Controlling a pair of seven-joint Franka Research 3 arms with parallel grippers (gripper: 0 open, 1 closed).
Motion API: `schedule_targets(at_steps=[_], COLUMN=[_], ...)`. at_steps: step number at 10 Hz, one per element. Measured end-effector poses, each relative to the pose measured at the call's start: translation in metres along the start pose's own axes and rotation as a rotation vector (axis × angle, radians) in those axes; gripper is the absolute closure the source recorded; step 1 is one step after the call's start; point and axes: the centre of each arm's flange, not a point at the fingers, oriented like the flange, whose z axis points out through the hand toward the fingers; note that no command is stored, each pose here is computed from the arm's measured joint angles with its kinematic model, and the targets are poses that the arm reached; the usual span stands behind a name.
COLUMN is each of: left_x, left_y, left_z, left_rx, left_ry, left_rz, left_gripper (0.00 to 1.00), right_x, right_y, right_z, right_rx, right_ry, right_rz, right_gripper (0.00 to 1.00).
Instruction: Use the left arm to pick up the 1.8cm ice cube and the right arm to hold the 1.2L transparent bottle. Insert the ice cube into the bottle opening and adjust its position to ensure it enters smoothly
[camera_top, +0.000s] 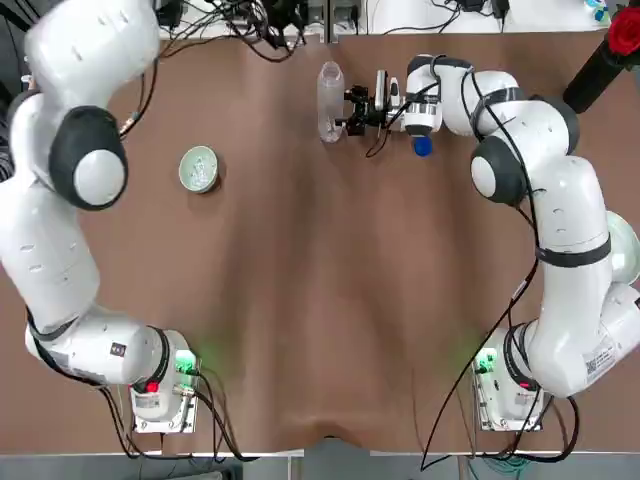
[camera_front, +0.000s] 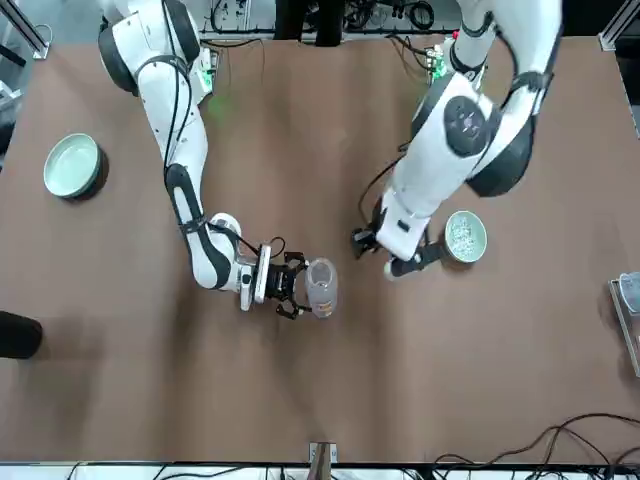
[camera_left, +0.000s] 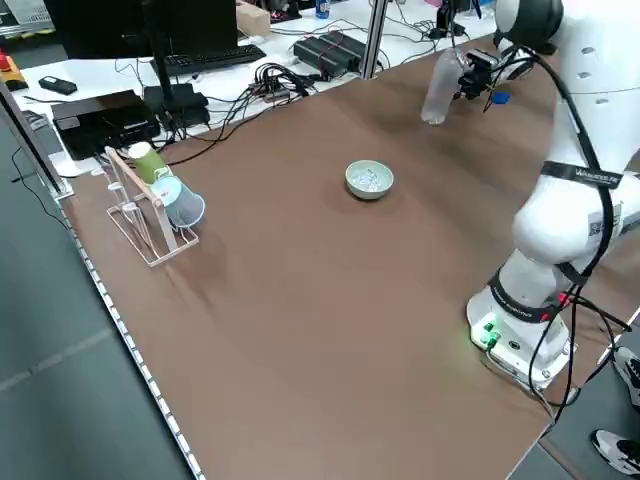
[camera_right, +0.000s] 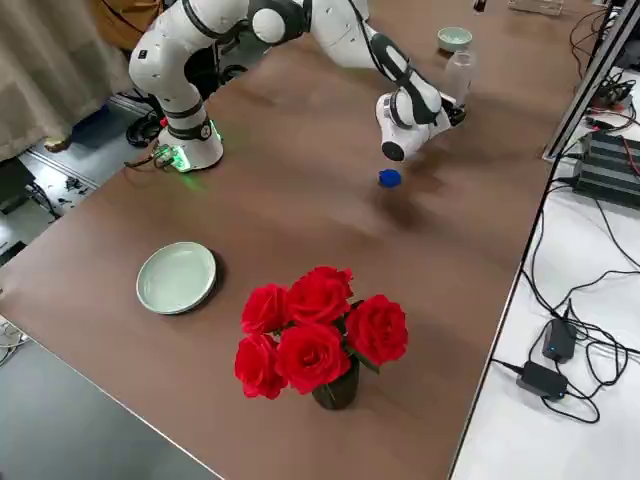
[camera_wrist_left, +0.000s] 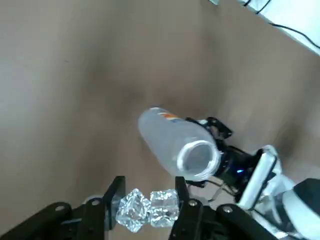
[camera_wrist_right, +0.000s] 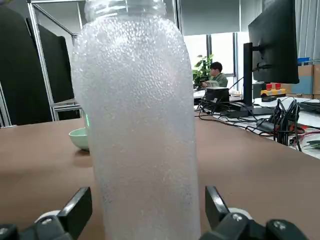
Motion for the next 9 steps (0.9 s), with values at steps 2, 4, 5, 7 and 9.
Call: schedule_targets(at_steps=[2, 4, 5, 7, 9], left_x=[-0.017, -0.044, -0.053, -0.048, -0.043], left_y=[0.024, 0.048, 0.057, 0.056, 0.054], left_z=[0.049, 0.078, 0.081, 0.078, 0.075], left_rx=[0.011, 0.037, 0.032, 0.028, 0.028], left_ry=[0.067, 0.176, 0.198, 0.210, 0.217], left_rz=[-0.036, -0.041, -0.037, -0.043, -0.049], left_gripper=[0.55, 0.55, 0.55, 0.55, 0.55], right_x=[0.000, 0.000, 0.000, 0.000, 0.000], right_y=[0.000, 0.000, 0.000, 0.000, 0.000], right_z=[0.000, 0.000, 0.000, 0.000, 0.000], right_rx=[0.000, 0.000, 0.000, 0.000, 0.000], right_ry=[0.000, 0.000, 0.000, 0.001, 0.001], right_rz=[0.000, 0.000, 0.000, 0.000, 0.000], right_gripper=[0.00, 0.00, 0.00, 0.00, 0.00])
